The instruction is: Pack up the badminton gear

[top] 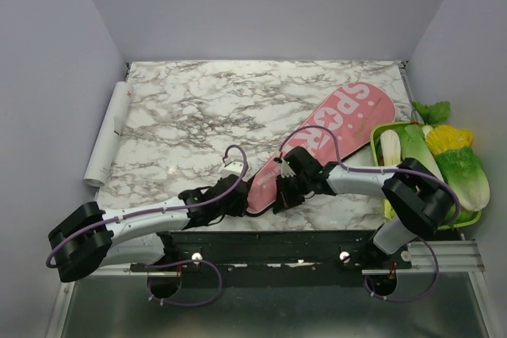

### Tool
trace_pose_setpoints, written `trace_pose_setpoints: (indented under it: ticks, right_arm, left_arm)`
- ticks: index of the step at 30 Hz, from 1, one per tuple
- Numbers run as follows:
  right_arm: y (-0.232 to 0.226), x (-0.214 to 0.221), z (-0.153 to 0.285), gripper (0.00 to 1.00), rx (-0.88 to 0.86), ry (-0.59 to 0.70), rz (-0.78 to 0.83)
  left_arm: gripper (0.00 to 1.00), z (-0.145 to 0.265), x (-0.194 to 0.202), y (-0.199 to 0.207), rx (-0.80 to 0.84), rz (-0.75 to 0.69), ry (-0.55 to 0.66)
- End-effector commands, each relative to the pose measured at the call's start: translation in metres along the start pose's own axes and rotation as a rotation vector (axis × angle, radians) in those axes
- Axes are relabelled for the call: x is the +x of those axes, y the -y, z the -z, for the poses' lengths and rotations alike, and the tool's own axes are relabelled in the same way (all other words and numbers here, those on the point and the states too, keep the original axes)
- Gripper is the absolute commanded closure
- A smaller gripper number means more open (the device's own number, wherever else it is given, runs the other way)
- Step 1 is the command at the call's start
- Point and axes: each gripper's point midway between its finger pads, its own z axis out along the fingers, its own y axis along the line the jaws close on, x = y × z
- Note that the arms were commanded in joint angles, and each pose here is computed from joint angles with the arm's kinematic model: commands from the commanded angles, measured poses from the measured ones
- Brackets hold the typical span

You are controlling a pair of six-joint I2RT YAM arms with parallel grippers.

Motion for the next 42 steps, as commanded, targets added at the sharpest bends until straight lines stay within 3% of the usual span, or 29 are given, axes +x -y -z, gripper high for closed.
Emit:
trace_pose_setpoints:
  ticks: [1, 7, 10, 22, 32, 35, 37, 42]
  right_arm:
    - [0.024, 0.022, 0.001, 0.99, 0.088, -0.049, -0.022]
    - [0.017, 0.028, -0.001, 0.99, 0.068, -0.065, 0.001]
    - [0.002, 0.029, -0.006, 0.99, 0.054, -0.077, 0.024]
    - [-0.088, 0.043, -0.034, 0.99, -0.05, -0.119, 0.076]
    - [-0.118, 0.004, -0.072, 0.99, -0.1, 0.03, 0.011]
    - [-0.12, -0.001, -0.066, 0.88, -0.092, 0.048, 0.02]
    - [-0.11, 0.003, -0.06, 0.72, -0.032, 0.039, 0.023]
    - [-0.086, -0.015, -0.024, 0.59, 0.124, 0.149, 0.059]
  left_arm:
    - [0.64, -0.01, 0.007, -0.015, -0.066, -0.039, 0.001]
    - [0.9, -0.019, 0.012, -0.009, -0.045, -0.038, -0.023]
    - [0.97, -0.02, 0.012, -0.005, -0.031, -0.031, -0.025]
    - [1.0, -0.02, 0.003, 0.012, 0.03, -0.014, -0.009]
    - [1.0, -0.014, 0.005, 0.02, 0.08, 0.008, 0.002]
    - [1.0, -0.012, 0.002, 0.019, 0.07, 0.006, 0.01]
    - [1.0, -0.01, -0.004, 0.015, 0.044, -0.001, 0.026]
    - [1.0, -0.006, -0.028, -0.002, -0.073, -0.02, 0.073]
